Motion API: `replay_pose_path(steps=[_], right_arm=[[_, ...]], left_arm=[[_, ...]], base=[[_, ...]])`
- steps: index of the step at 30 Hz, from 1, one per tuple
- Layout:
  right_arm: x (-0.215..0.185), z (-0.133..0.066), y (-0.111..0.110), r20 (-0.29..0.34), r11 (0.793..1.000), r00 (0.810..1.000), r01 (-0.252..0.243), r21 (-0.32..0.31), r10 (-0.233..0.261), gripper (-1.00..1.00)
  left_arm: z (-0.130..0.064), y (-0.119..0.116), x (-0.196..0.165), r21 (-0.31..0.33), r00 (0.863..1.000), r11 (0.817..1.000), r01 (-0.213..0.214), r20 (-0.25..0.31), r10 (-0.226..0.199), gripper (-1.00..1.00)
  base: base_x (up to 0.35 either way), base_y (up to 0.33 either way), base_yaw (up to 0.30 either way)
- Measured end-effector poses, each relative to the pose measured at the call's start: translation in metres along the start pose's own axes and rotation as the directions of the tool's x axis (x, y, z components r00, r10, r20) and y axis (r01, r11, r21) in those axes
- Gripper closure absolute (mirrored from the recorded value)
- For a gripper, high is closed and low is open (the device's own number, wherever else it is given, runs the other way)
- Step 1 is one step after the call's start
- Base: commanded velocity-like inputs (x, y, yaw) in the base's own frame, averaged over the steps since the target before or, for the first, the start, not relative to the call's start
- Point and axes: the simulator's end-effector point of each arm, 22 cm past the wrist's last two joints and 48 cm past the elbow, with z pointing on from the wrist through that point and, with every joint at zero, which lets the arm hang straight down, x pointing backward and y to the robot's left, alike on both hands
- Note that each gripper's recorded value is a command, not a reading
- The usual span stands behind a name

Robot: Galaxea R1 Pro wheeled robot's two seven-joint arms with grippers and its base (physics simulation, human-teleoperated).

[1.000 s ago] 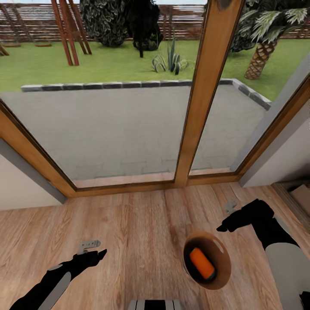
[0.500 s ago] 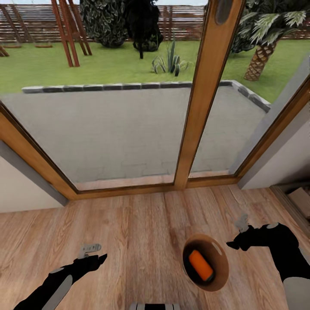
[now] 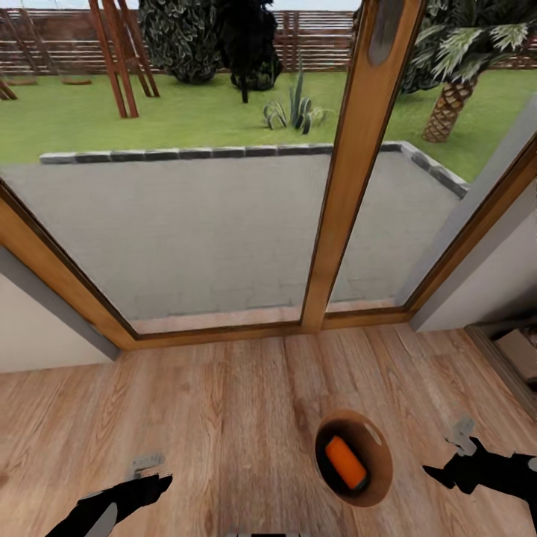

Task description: Put the three can of soda from the living room inside the tash can in the kitchen.

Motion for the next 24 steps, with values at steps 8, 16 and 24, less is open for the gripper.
replay_pose_path(steps=[8,16,24], right_arm=[[0.04,-0.027,0.012,-0.014,1.0,1.0,-0.018,-0.007,0.018,-1.0],[0.092,-0.06,0.042,0.03,0.999,0.999,0.032,-0.009,-0.032,-1.0],[0.133,-0.074,0.055,0.051,0.994,0.997,0.059,0.087,-0.063,-1.0]], left_arm=[[-0.011,0.023,0.015,-0.056,0.999,0.998,-0.028,0.021,0.03,-1.0],[-0.027,0.064,0.033,-0.151,0.994,0.986,-0.076,0.072,0.088,-1.0],[-0.044,0.068,0.033,-0.176,0.986,0.98,-0.092,0.12,0.114,-1.0]], base=[[0.0,0.0,0.0],[0.0,0.0,0.0],[0.0,0.0,0.0]])
